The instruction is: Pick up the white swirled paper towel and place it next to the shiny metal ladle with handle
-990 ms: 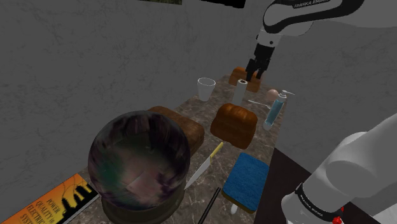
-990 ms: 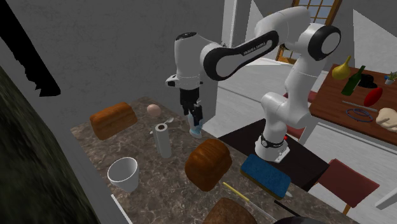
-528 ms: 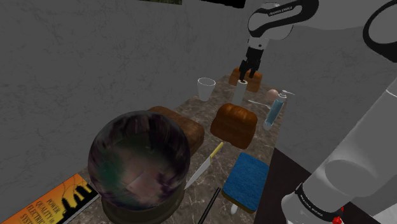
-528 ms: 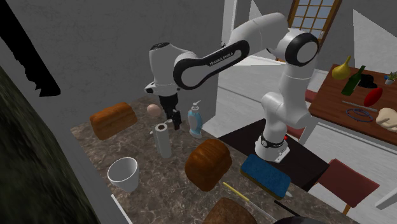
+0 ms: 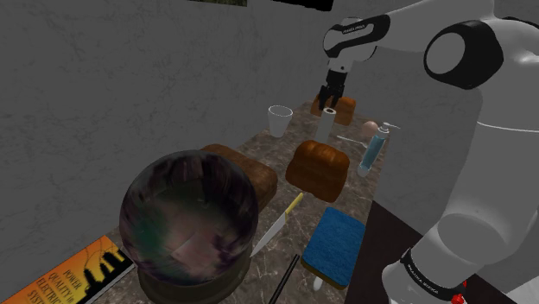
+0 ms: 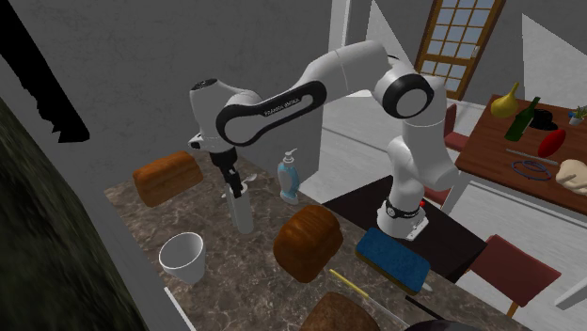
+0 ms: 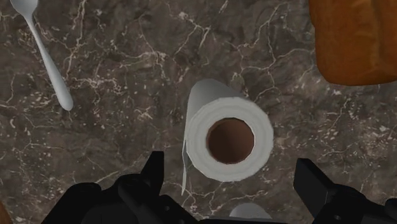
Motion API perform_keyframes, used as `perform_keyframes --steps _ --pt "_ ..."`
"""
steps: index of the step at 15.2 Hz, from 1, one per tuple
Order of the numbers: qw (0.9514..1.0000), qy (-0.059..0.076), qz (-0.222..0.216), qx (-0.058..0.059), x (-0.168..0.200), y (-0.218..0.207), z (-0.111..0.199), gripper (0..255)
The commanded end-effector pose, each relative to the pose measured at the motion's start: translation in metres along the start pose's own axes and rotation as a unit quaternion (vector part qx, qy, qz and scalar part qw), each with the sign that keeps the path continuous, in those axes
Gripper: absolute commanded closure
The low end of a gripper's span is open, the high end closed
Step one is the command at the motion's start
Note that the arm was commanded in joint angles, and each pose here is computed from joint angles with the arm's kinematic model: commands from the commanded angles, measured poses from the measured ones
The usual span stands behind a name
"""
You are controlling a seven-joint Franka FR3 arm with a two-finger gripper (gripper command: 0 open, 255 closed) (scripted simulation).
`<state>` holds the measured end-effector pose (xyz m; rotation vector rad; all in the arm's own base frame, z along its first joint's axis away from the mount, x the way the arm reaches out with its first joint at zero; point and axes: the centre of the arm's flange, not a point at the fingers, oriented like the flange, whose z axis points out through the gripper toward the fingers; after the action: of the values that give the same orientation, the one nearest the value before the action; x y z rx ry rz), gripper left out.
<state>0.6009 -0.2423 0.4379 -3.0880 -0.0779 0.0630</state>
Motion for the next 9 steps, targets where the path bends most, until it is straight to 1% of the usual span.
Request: perform_keyframes --steps 1,6,9 --pt "1.0000 0.000 -0.001 0.000 0.002 0.002 0.010 0" --pt "1.0000 0.000 -0.001 0.000 0.002 0.002 0.034 0" --pt "1.0000 0.000 -0.001 0.000 0.002 0.002 0.034 0"
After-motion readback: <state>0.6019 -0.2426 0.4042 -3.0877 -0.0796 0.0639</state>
